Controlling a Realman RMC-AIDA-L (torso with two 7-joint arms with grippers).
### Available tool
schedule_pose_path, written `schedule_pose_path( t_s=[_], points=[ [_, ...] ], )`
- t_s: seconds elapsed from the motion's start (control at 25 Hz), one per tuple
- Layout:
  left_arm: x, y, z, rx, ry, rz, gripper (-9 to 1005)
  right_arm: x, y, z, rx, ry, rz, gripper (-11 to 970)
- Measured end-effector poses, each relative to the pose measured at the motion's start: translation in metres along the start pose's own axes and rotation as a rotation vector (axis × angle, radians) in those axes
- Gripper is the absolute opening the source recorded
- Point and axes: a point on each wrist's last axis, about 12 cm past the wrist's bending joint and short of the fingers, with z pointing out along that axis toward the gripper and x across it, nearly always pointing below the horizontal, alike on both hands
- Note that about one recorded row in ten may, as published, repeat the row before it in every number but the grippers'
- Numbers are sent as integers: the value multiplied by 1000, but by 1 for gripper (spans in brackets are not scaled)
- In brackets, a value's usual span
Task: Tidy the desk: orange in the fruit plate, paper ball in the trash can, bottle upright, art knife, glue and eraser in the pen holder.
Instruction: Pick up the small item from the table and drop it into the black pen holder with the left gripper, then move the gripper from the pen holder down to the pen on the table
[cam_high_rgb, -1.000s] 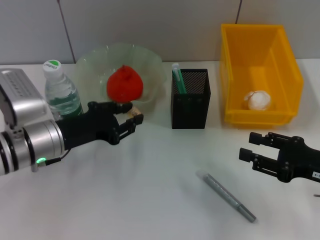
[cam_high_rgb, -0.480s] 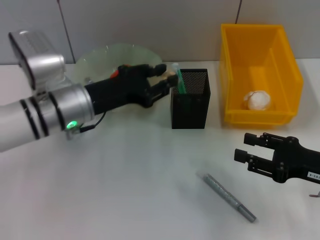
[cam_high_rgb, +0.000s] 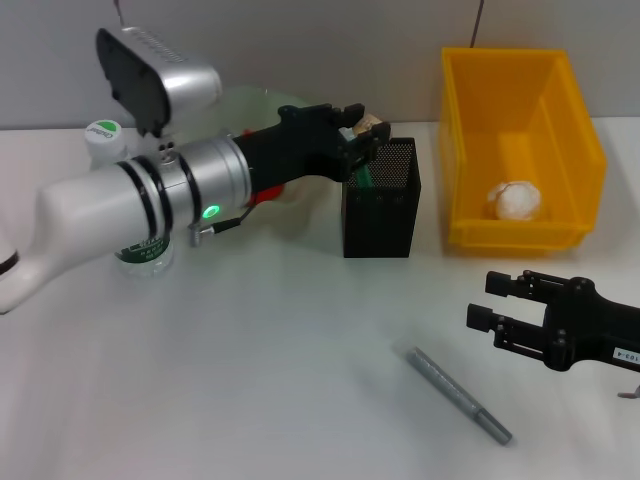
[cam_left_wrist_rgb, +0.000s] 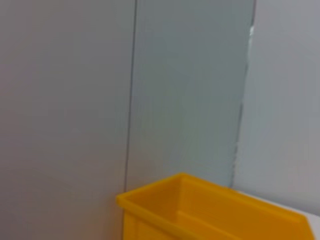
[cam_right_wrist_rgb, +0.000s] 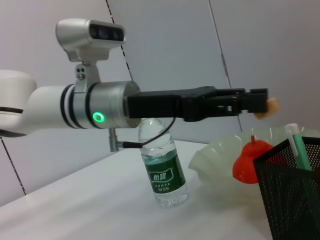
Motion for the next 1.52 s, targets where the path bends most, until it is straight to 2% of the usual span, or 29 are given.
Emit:
schedule_pose_path(
  t_s=[0.2,0.64,0.84,1.0,1.2,1.36,1.48,1.52],
  points=[
    [-1,-4,12,-28,36,19,383,-1,0,0,0,1,-5,569],
    [-2,-1,15,-77,41,-7,399,-2,-1,2,-4,11,-10,566],
    [-2,-4,18,-65,49,10,648,-2,-2,2,-4,14,-10,564],
    [-1,-9,15,-38,32,7,667,-2,-2,3,-5,14,-12,563],
    [4,-19,-3,45,-28,21,676,-4,-2,5,-8,13,-18,562],
    [16,-29,-37,99,-109,24,676,-7,-3,8,-16,9,-22,561],
    [16,-29,-37,99,-109,24,675,-10,-4,11,-20,9,-26,560],
    [25,-31,-59,95,-147,13,675,-11,-5,11,-21,9,-28,559]
  ],
)
